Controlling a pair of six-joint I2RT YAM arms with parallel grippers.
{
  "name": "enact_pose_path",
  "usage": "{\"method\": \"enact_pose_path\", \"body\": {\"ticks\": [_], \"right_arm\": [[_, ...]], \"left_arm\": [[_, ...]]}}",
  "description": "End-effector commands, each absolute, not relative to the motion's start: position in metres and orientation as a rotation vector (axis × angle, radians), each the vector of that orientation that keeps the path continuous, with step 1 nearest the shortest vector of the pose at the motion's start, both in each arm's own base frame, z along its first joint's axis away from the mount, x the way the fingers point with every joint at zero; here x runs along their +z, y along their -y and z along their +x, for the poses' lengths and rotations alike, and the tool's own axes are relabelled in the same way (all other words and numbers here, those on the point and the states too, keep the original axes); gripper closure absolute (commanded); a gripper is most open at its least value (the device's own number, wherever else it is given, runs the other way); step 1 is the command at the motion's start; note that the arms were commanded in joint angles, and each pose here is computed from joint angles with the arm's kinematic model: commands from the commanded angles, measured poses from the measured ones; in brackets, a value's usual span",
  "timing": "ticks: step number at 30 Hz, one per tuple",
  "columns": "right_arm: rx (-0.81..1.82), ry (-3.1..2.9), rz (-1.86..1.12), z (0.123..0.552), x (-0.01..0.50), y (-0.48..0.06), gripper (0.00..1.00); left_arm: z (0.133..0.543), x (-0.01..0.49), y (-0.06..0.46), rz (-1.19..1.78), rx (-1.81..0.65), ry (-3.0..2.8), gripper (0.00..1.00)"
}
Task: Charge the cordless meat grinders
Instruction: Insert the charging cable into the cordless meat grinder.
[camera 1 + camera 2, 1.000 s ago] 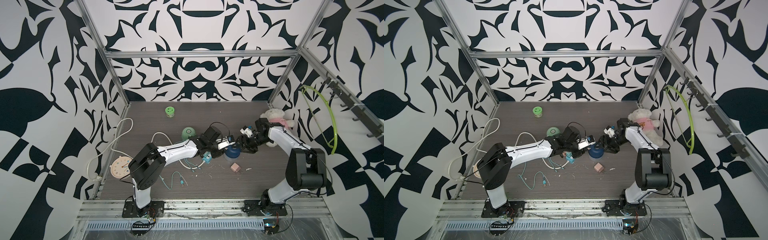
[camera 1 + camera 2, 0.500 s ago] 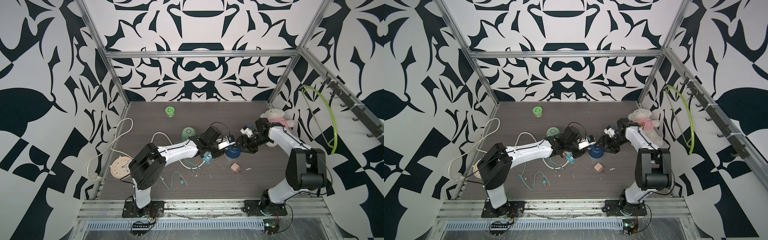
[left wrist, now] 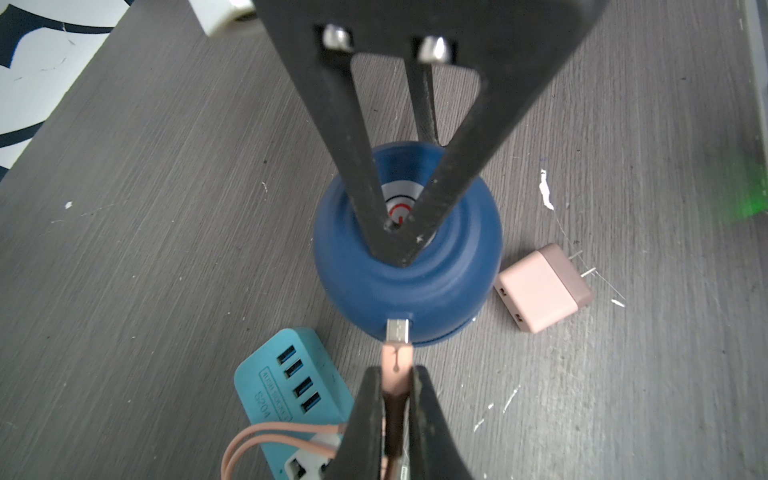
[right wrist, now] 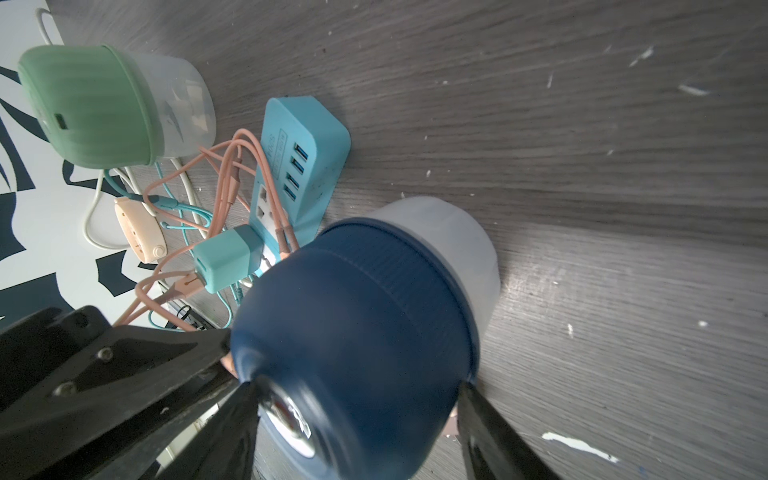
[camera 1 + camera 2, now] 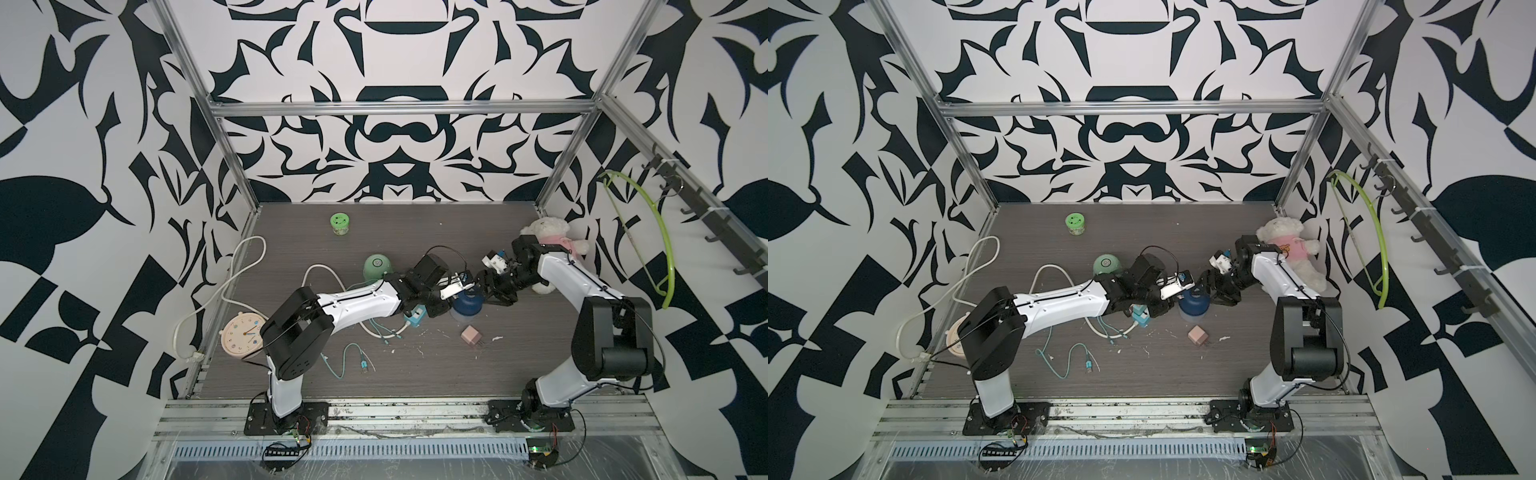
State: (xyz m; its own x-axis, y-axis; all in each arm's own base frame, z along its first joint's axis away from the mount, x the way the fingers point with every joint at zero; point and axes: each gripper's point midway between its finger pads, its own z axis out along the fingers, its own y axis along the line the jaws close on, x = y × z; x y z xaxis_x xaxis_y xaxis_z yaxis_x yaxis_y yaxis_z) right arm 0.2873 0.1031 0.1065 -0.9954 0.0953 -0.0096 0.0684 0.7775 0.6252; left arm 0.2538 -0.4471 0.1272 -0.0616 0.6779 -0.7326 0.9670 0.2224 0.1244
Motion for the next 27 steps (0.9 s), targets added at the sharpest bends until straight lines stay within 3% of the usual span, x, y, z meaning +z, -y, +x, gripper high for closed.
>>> {"method": "enact_pose_path", "body": {"ticks": [1,27], "right_arm": [[1.066,-2.953,0.133,0.284,0.106,-0.11,0.3],[1.032,-2.99,0.181,0.282,0.099,-0.104,0.3]], "left_arm": [[0.25,0.161,0.476,1.461,-0.63,-1.697,1.0],[0.256,0.169,0.489,1.351,-0.731,-1.808,1.0]]}}
